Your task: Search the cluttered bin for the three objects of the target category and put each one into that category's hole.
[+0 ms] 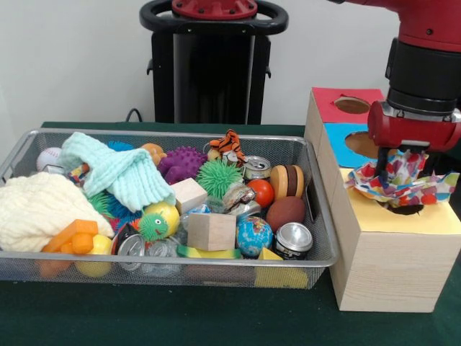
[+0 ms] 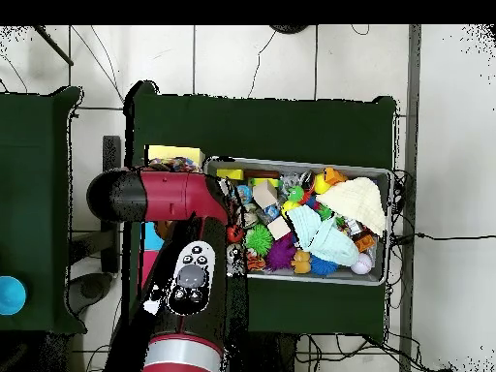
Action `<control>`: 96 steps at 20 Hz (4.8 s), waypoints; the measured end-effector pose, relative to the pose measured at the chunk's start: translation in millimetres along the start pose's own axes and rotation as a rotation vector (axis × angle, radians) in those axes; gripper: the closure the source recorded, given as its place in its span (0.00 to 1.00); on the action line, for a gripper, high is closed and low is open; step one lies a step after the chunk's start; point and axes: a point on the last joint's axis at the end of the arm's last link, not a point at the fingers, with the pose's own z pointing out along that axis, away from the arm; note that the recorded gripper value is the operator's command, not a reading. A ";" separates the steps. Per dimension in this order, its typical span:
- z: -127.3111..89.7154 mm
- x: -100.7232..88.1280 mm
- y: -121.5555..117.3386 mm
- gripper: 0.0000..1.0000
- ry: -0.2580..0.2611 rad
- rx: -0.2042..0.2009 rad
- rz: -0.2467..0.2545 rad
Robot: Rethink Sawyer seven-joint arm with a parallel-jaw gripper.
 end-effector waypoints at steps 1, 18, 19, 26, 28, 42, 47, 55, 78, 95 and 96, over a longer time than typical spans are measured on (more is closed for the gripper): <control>-0.3 0.3 1.1 0.00 -0.001 0.000 -0.002; -22.5 -6.9 10.5 0.00 -0.036 -0.005 -0.014; -24.1 -7.3 11.3 0.00 -0.038 -0.006 -0.015; -32.8 -11.1 13.0 0.00 -0.052 -0.009 -0.015; -34.3 -11.7 12.6 0.00 -0.054 -0.008 -0.015; -39.6 -16.4 3.1 1.00 -0.067 0.010 -0.009; -35.8 -22.3 -0.1 1.00 -0.074 0.018 -0.009; -17.4 -21.8 -0.1 1.00 -0.060 0.024 -0.014; 28.9 -7.6 -13.0 1.00 0.015 0.015 0.032; 49.7 -6.3 -7.1 1.00 0.035 -0.033 0.085; 50.9 -6.1 -6.8 1.00 0.032 -0.033 0.086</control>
